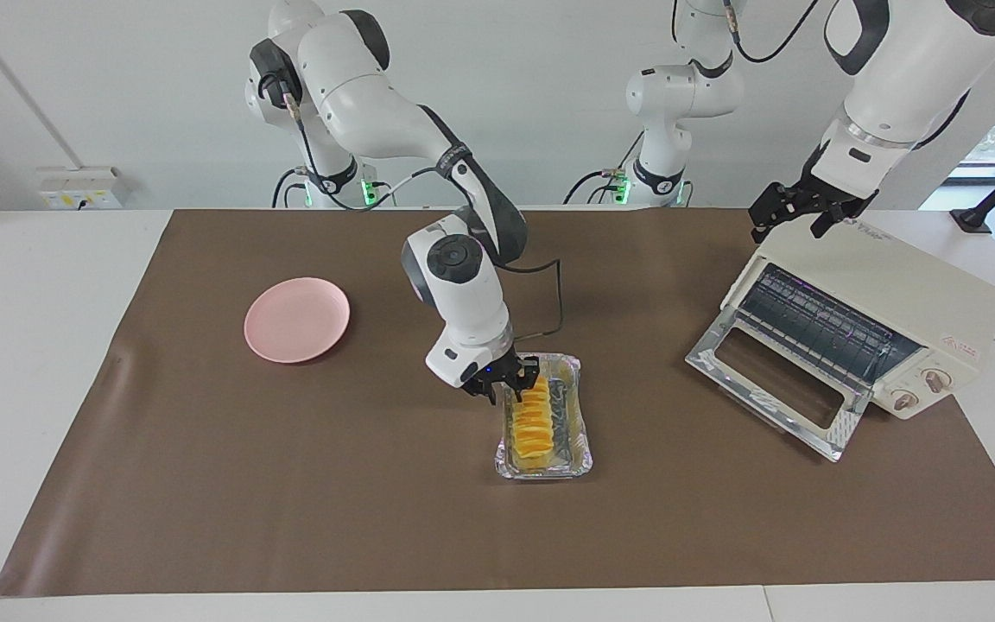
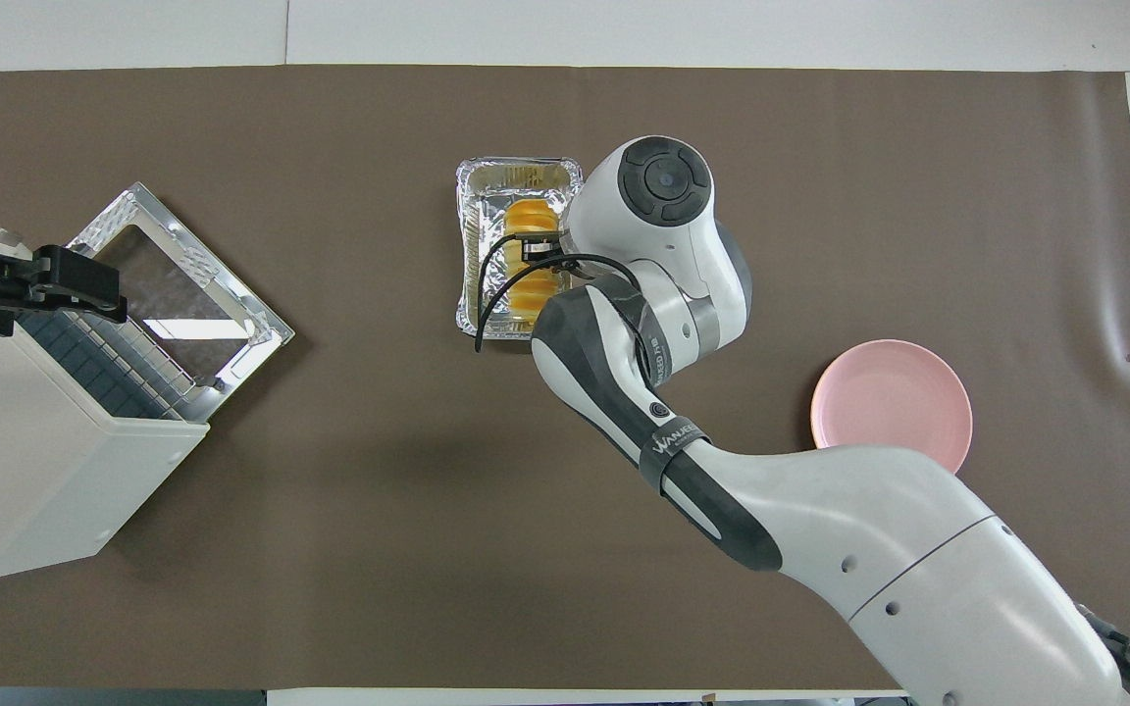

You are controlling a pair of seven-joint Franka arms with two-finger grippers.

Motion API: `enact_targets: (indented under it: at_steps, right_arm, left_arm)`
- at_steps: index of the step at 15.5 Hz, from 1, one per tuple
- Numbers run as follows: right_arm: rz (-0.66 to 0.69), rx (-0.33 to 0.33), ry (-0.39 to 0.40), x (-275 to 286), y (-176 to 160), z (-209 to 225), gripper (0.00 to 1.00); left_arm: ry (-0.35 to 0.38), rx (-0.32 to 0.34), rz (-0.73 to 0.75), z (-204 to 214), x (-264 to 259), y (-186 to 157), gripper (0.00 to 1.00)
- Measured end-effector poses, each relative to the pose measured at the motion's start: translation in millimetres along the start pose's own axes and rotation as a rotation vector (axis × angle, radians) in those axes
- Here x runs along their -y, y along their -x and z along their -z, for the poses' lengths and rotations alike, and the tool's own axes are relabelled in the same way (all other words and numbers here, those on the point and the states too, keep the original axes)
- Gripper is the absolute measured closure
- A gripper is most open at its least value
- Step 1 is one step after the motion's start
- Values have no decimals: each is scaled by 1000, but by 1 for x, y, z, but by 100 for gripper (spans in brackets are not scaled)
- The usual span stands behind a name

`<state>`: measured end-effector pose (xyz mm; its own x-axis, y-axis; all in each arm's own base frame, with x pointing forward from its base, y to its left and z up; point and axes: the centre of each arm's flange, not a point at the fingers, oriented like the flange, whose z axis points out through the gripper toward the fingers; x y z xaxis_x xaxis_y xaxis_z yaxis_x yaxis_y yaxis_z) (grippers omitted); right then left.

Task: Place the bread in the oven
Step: 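Grip the foil tray edge with the right gripper and slide it toward the oven, then release the foil tray and withdraw the right gripper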

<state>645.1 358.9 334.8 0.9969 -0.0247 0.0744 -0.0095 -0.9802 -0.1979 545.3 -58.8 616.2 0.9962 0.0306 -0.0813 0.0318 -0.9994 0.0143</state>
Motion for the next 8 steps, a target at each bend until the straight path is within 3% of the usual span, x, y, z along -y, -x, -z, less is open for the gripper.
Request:
enact_targets:
  at_steps: [3, 4, 6, 8]
  right_arm:
    - [-15, 9, 20, -13, -7, 8, 33]
    - [-29, -2, 22, -22, -14, 20, 24]
    - [-52, -20, 23, -46, -28, 50, 21]
    - [-36, -17, 34, -69, -35, 88, 3]
  left_arm:
    - [0, 0, 0, 0, 0, 0, 0]
    - [0, 0, 0, 0, 0, 0, 0]
    - [0, 0, 0, 0, 0, 0, 0]
    - [0, 0, 0, 0, 0, 0, 0]
